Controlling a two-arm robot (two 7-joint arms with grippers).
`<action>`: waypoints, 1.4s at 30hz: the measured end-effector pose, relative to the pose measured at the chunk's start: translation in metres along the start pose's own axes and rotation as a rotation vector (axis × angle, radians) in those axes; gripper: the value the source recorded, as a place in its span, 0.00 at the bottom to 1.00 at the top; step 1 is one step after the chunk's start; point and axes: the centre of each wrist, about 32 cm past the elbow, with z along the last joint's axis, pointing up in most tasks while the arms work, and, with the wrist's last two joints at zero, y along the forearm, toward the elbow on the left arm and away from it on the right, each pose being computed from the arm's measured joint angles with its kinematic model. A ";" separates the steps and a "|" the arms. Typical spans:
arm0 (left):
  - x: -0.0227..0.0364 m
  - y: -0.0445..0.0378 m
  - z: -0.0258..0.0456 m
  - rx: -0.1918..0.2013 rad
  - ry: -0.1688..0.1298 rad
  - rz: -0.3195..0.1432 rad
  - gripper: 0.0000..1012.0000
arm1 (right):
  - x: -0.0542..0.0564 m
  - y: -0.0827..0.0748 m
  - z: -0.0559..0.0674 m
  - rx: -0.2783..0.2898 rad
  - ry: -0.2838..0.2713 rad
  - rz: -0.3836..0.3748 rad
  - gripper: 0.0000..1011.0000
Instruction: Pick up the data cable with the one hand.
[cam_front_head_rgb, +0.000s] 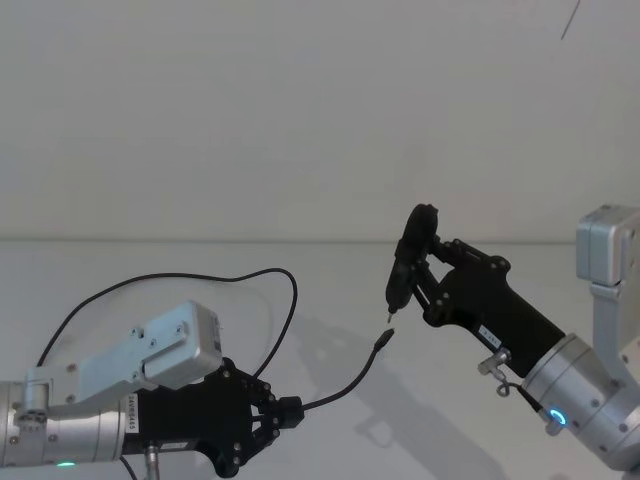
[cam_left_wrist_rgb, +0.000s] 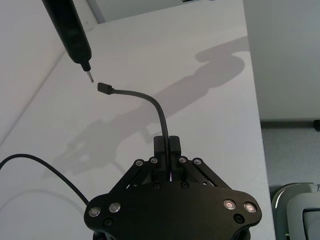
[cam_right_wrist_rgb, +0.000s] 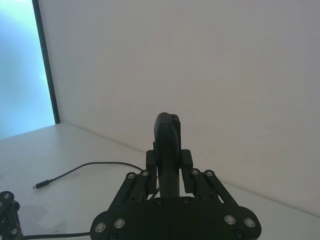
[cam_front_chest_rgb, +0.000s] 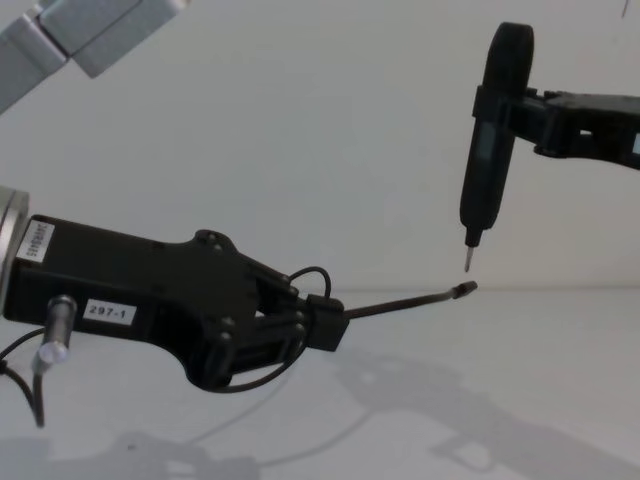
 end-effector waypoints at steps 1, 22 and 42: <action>0.0000 0.0000 0.0000 0.000 0.000 0.000 0.05 | 0.000 0.000 0.000 0.000 -0.002 0.000 0.28; 0.0000 0.0001 -0.0001 0.001 0.000 0.000 0.05 | 0.005 0.007 -0.005 -0.029 -0.002 -0.016 0.28; 0.0000 0.0001 -0.0001 0.001 0.000 0.000 0.05 | 0.005 0.002 -0.001 -0.052 0.002 -0.044 0.28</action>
